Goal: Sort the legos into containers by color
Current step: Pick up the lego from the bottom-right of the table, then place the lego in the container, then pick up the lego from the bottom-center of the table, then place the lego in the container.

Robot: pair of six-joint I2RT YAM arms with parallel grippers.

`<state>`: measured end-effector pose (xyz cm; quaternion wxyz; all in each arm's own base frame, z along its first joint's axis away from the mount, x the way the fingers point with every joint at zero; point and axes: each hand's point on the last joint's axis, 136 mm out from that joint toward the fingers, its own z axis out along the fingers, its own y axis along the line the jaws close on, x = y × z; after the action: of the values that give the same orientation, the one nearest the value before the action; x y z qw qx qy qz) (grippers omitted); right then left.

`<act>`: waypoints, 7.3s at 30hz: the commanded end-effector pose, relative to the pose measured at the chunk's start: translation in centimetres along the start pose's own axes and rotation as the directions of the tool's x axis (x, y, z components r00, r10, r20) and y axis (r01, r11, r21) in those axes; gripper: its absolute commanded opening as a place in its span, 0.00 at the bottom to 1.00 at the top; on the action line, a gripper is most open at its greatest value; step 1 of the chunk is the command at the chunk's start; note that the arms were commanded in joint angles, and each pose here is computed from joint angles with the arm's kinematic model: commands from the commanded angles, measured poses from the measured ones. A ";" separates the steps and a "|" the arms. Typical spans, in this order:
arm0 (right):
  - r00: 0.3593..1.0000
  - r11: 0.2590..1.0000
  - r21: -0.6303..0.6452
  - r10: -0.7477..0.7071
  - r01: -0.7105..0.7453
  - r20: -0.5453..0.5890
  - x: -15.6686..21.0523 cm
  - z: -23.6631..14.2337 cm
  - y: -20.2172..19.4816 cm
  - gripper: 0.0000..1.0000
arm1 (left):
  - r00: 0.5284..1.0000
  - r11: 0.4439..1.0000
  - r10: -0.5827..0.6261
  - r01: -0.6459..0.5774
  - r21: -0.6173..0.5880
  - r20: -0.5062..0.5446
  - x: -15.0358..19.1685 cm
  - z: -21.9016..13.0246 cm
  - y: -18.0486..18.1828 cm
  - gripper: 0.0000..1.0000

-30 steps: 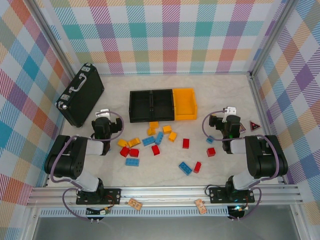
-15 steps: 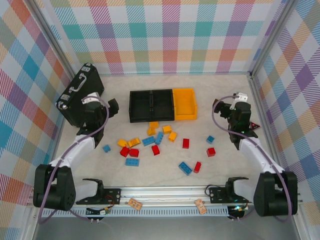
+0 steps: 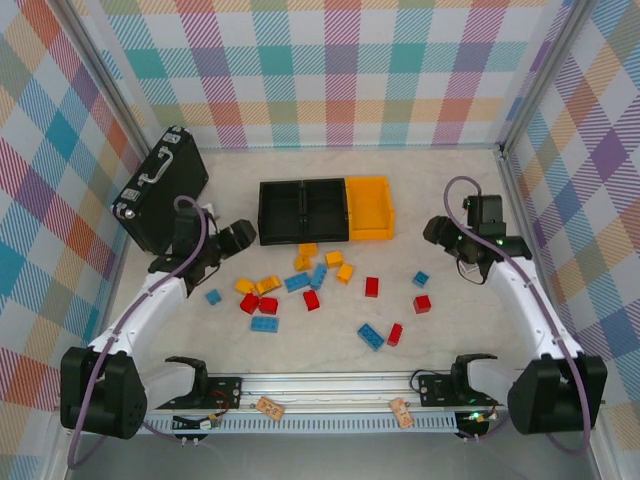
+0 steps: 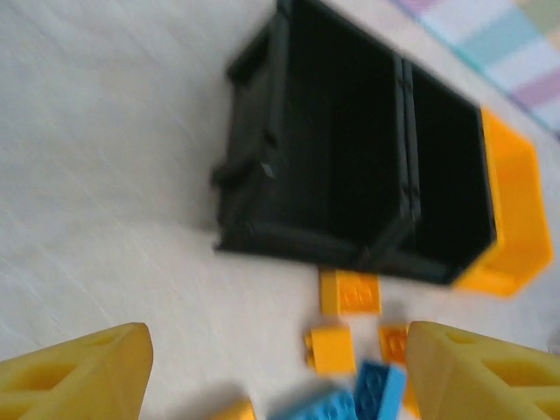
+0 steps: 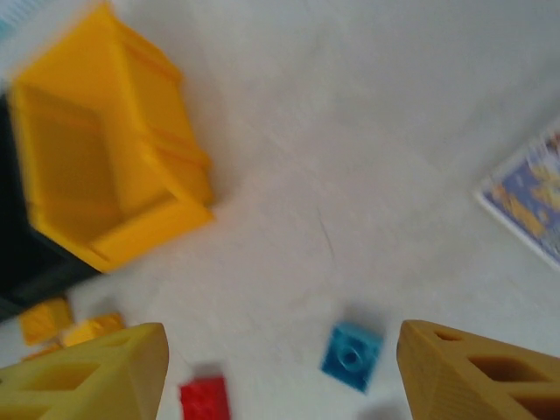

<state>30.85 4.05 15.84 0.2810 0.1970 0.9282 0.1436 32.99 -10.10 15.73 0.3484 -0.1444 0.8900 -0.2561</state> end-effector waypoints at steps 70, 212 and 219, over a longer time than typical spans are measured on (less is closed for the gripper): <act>0.937 0.956 0.075 -0.260 0.284 -0.231 -1.3 15.6 16.0 0.27 | 0.972 0.996 0.073 -0.057 0.075 -0.225 11.2 1.7 -7.1 0.78; 0.849 0.870 -0.050 -0.491 0.491 -0.196 4.2 15.0 27.5 0.49 | 0.981 0.998 -0.020 0.008 -0.064 -0.192 11.3 0.1 -3.8 0.78; 0.850 0.864 -0.098 -0.504 0.494 -0.154 4.5 10.8 26.6 0.49 | 0.982 0.991 -0.017 -0.008 -0.130 -0.189 11.3 -0.9 -2.3 0.78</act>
<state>41.88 30.92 11.23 0.1937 -0.0629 0.9757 0.0812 25.43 -17.90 12.14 0.2578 -0.1416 0.9249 -0.2409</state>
